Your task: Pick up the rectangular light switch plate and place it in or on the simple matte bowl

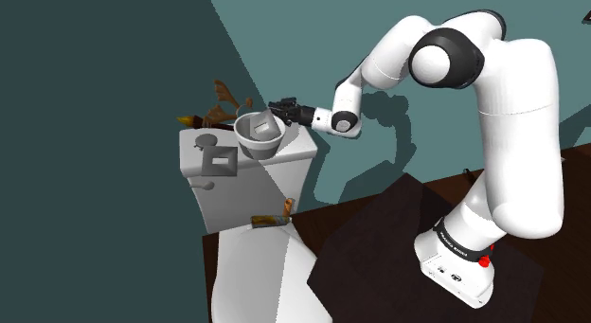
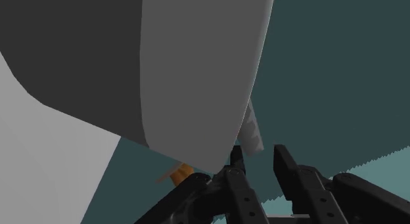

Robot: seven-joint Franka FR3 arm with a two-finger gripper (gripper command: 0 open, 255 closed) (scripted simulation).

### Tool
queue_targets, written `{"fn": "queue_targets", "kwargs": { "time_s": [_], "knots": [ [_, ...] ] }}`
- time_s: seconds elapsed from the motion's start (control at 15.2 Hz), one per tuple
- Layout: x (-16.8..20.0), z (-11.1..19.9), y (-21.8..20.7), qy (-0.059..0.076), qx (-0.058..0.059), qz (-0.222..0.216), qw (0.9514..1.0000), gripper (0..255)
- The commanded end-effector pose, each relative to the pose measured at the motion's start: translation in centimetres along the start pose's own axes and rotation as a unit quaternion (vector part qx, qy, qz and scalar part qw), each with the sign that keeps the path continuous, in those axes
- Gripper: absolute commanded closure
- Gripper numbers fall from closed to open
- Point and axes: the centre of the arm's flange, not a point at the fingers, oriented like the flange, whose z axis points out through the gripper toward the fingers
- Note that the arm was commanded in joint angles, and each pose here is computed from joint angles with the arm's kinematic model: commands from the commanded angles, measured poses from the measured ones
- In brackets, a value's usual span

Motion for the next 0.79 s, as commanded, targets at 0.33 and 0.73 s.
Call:
{"fn": "queue_targets", "kwargs": {
  "time_s": [0.33,0.73],
  "knots": [
    [-1.2,-5.5,0.8,-0.002,-0.027,0.005,0.9996,0],
    [-1.2,-5.5,0.8,-0.002,-0.027,0.005,0.9996,0]
  ]
}}
